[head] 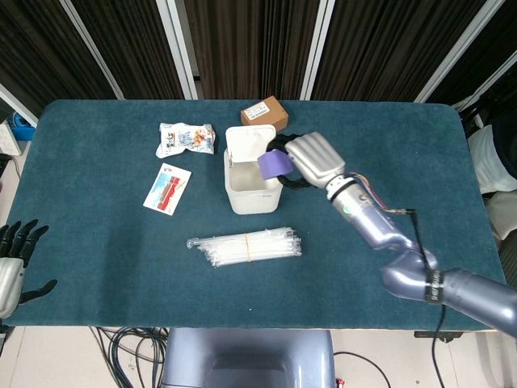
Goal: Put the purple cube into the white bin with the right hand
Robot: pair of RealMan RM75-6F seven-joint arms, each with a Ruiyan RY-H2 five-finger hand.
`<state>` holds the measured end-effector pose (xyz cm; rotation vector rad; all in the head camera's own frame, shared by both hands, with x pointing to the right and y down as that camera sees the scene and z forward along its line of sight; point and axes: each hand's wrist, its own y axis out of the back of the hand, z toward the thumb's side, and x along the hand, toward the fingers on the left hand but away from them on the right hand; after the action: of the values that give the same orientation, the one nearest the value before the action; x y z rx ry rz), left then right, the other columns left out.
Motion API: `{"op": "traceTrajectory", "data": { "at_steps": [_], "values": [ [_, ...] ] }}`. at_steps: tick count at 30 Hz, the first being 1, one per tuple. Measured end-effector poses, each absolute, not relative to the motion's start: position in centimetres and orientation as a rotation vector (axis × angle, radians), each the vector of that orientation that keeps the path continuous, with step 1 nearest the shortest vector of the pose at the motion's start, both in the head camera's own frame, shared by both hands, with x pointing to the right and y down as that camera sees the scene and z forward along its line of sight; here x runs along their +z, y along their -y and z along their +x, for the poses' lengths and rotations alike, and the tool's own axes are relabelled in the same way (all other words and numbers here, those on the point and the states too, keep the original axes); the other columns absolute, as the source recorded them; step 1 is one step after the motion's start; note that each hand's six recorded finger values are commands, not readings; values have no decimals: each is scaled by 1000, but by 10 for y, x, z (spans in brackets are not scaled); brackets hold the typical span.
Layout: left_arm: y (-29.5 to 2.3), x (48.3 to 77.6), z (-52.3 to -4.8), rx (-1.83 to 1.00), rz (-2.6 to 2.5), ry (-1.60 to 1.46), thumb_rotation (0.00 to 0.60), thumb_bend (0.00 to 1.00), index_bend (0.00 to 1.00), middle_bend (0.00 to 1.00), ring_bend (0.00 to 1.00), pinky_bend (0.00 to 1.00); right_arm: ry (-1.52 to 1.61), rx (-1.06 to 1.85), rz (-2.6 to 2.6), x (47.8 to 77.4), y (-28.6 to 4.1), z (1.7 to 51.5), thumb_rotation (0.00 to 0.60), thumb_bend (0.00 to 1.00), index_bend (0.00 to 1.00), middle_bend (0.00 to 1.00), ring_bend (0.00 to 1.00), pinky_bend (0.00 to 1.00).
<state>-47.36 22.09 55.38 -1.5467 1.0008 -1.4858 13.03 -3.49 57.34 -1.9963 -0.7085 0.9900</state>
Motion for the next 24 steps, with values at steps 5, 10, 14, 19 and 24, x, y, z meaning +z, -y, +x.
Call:
{"op": "traceTrajectory", "data": {
  "at_steps": [5,10,14,19,24],
  "values": [
    [-221,552,-475,-1483,-1549,-1007,600,74,191,151,0,0,637,1055,-1991,591,33,109,600,109,217,220,248,446],
    [-221,551,-475,-1478,-1553,-1009,600,74,191,152,0,0,530,1164,-1997,613,23,106,600,6,64,90,137,394],
    [-221,551,-475,-1477,-1551,-1009,600,74,191,151,0,0,509,1243,-2014,621,21,108,600,0,57,85,136,394],
    [-221,551,-475,-1477,-1552,-1010,600,74,191,151,0,0,558,1267,-2018,604,22,116,600,12,69,98,145,391],
    [-220,551,-475,-1479,-1549,-1012,600,74,191,151,0,0,607,1263,-1982,574,9,148,600,43,84,113,145,360]
  ]
}}
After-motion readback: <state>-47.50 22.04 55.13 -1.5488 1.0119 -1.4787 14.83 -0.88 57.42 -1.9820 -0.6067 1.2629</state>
